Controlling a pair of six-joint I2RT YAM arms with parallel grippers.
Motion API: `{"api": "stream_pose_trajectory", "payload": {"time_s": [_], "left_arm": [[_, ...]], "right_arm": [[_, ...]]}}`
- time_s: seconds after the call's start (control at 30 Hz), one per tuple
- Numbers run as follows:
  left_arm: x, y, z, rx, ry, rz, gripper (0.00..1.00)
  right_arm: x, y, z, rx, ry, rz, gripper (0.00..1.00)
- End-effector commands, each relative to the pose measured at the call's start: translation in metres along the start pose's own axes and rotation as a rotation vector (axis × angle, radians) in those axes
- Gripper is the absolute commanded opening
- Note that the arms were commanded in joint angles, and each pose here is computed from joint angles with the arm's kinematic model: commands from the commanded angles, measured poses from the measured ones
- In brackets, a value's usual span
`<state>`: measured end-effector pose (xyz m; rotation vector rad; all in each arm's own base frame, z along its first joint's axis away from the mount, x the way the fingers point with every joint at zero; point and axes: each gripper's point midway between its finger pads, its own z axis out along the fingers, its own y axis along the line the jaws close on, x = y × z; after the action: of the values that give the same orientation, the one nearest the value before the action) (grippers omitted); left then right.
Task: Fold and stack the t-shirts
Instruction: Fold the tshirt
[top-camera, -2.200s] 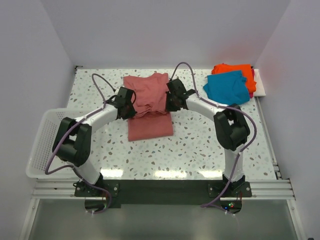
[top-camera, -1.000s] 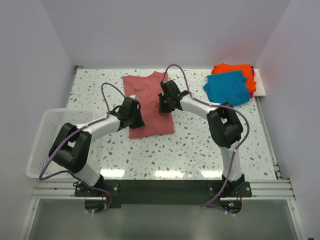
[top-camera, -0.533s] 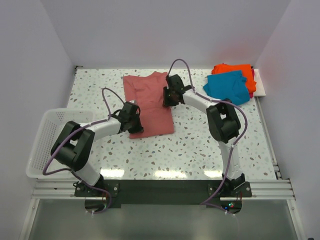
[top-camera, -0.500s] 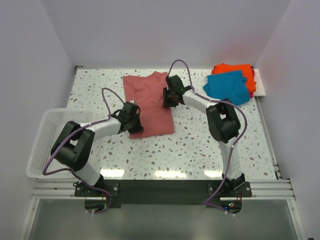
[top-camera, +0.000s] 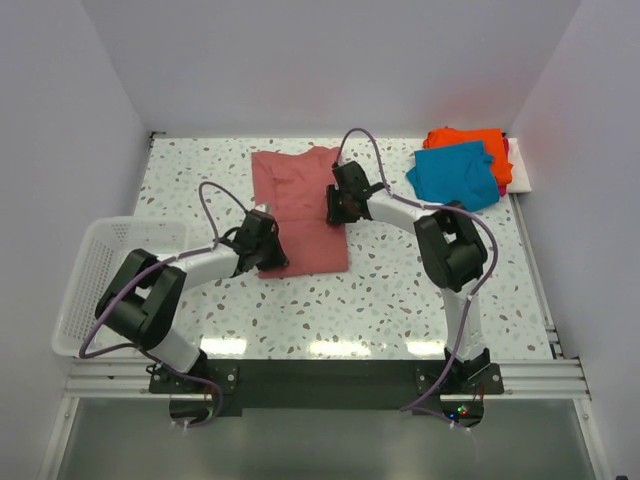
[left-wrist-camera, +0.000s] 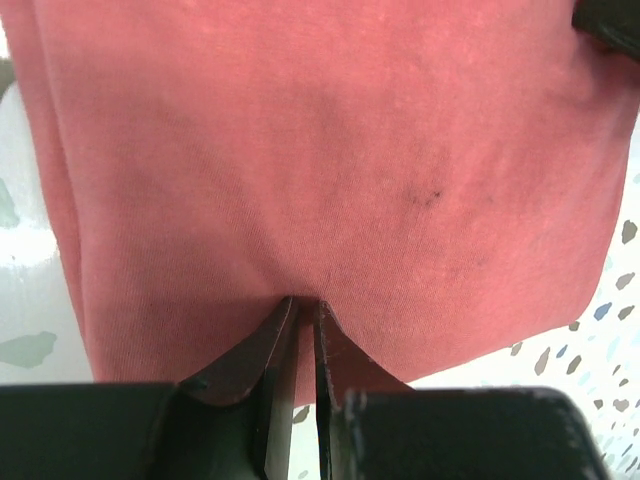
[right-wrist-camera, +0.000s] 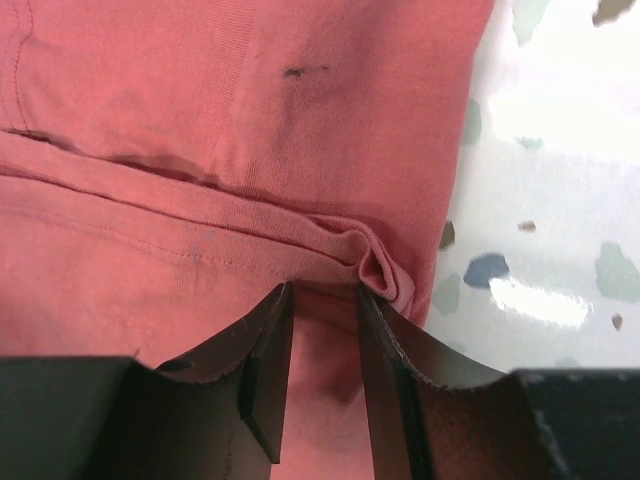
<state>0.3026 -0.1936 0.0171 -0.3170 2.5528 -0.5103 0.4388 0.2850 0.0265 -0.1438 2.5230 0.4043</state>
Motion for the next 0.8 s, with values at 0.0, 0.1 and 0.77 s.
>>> {"api": "stream_pose_trajectory", "payload": {"time_s": [0.0,0.1,0.77], "left_arm": [[0.041,0.030,-0.003,-0.091,0.091,0.001,0.17],[0.055,0.029,-0.011,-0.082,0.102,0.007,0.17],[0.055,-0.002,-0.093,0.039,-0.006,0.051,0.54]], "right_arm": [[0.033,-0.022,-0.012,0.080,0.074,-0.016,0.36],[0.042,-0.025,-0.026,0.082,0.074,-0.011,0.37],[0.032,-0.021,-0.148,0.062,-0.061,0.006,0.63]]}}
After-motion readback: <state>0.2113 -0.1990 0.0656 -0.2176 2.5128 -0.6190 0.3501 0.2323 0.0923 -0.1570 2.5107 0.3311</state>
